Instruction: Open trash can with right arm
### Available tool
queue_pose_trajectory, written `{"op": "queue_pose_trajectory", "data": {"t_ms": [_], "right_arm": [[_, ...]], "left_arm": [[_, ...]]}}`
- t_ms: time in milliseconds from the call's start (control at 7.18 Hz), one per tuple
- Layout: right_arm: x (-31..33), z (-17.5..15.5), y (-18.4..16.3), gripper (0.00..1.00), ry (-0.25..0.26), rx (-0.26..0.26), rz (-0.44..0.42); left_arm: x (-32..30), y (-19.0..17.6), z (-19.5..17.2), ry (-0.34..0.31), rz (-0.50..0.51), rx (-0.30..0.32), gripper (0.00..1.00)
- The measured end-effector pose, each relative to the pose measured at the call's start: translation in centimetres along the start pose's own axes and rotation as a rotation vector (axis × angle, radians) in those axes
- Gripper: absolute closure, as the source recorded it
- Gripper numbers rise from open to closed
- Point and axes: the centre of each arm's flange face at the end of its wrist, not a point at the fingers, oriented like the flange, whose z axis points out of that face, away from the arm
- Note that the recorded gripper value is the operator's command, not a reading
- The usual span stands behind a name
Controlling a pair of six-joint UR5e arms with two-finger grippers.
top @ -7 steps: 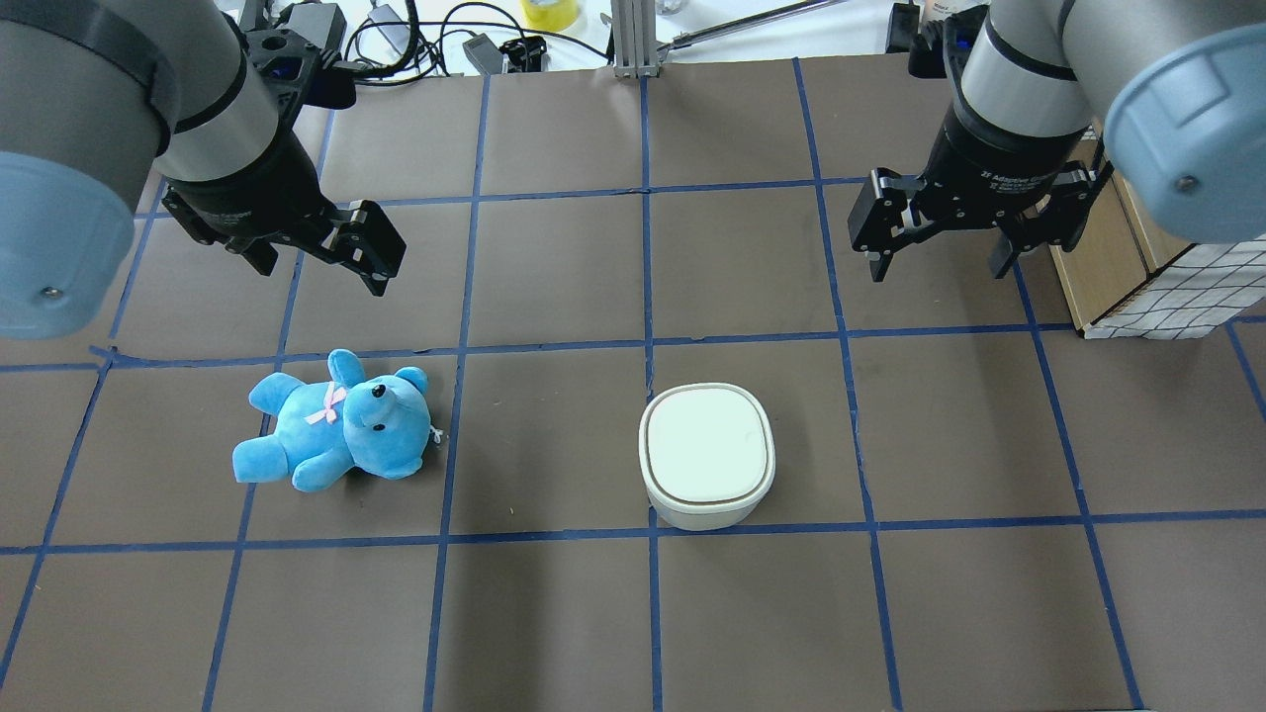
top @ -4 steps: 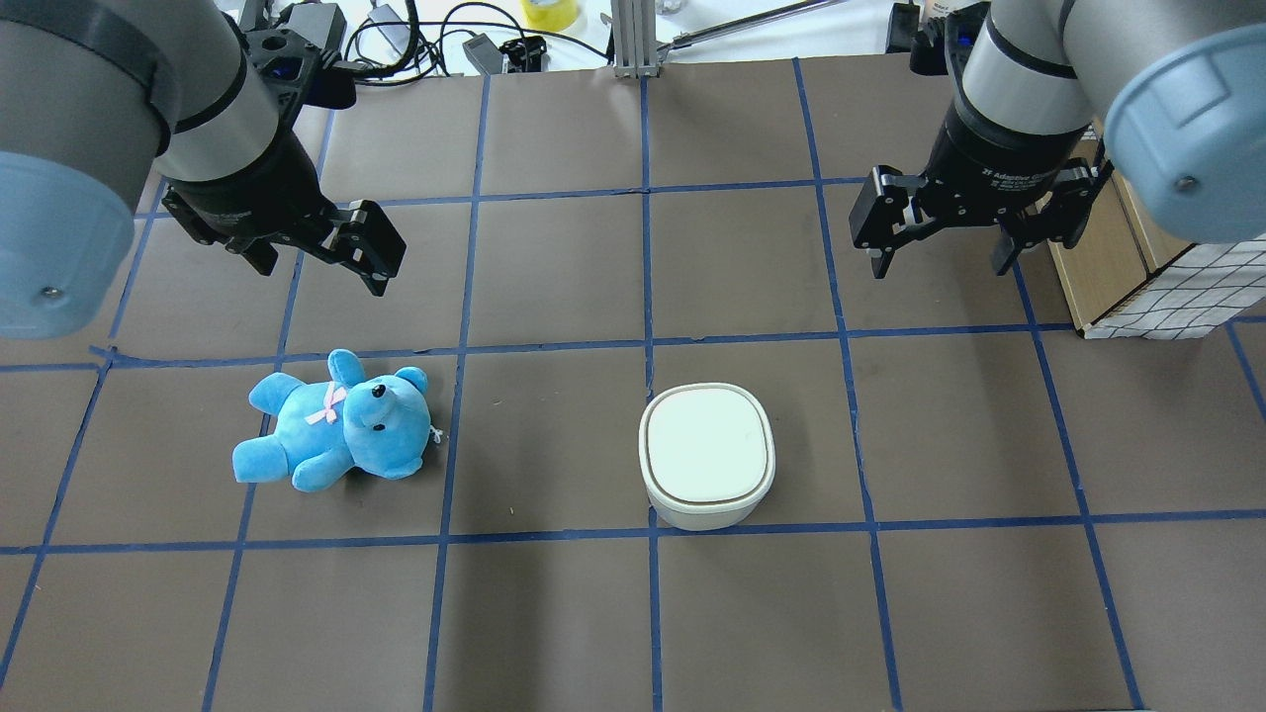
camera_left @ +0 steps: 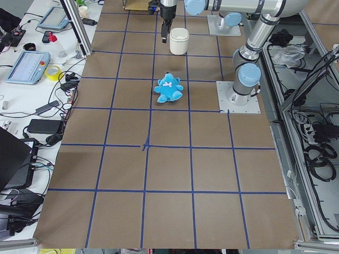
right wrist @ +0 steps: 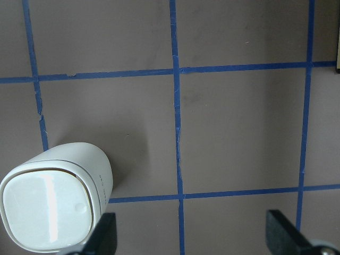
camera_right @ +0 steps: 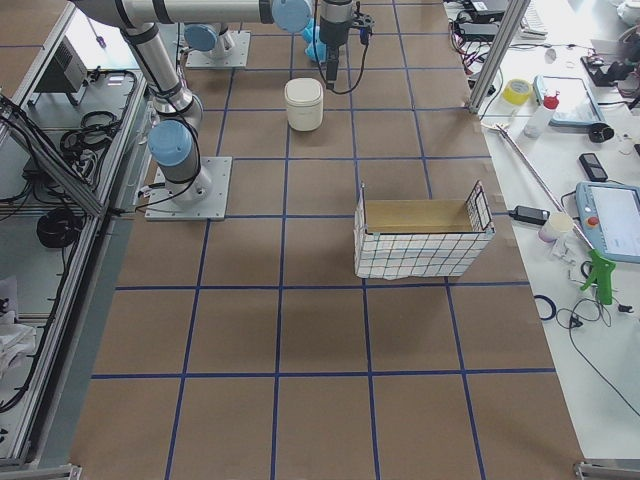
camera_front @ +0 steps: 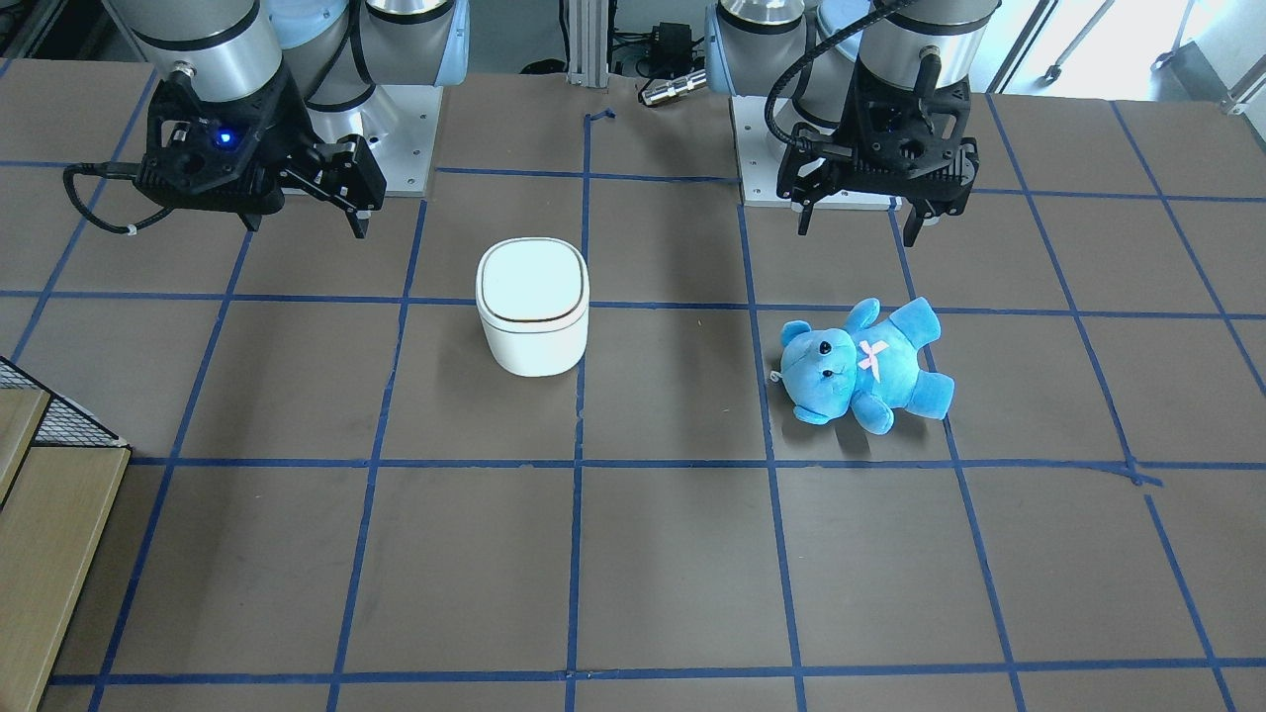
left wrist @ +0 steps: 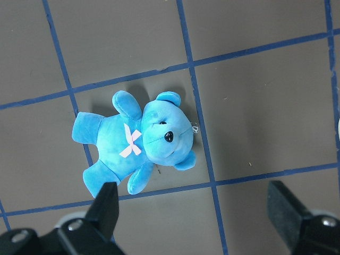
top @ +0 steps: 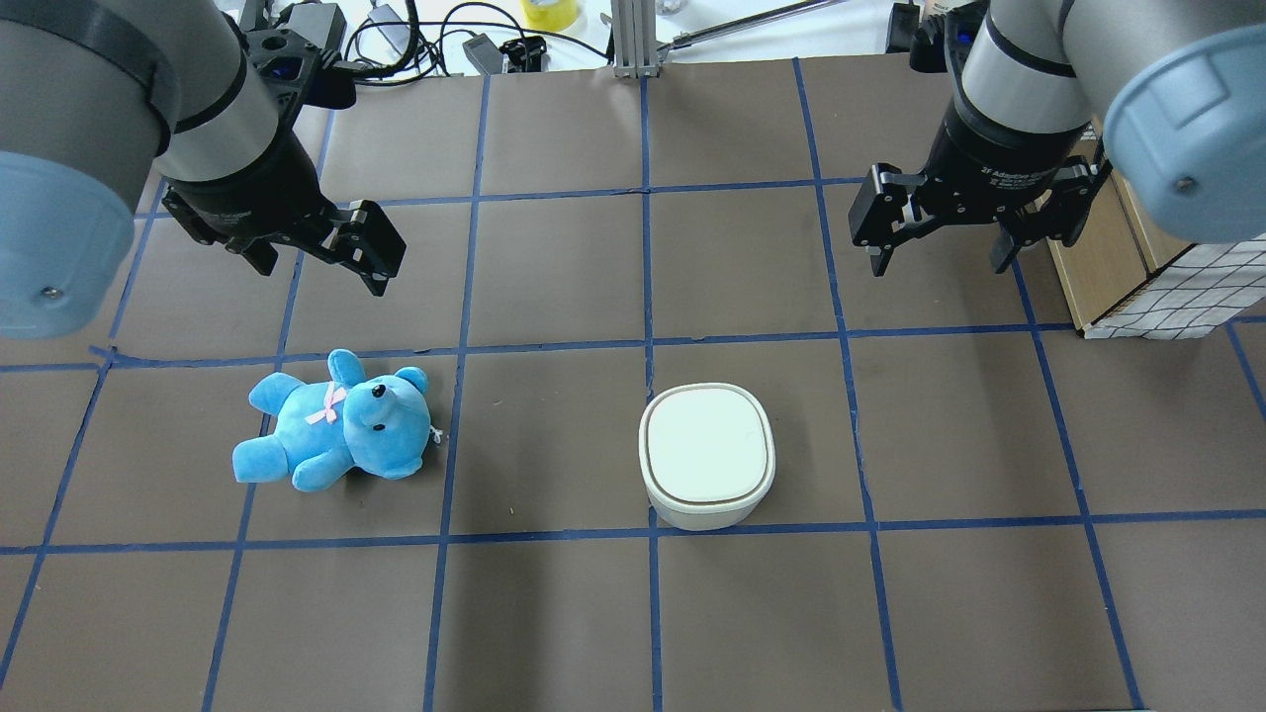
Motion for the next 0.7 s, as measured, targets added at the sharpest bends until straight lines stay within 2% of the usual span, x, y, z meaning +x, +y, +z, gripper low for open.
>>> {"op": "queue_pose_trajectory", "data": {"t_ms": [696], "right_arm": [[0.03, 0.16, 0.08, 0.00, 0.001, -0.010, 0.002]], "left_arm": [[0.00, 0.00, 0.00, 0.000, 0.000, 0.000, 0.00]]}}
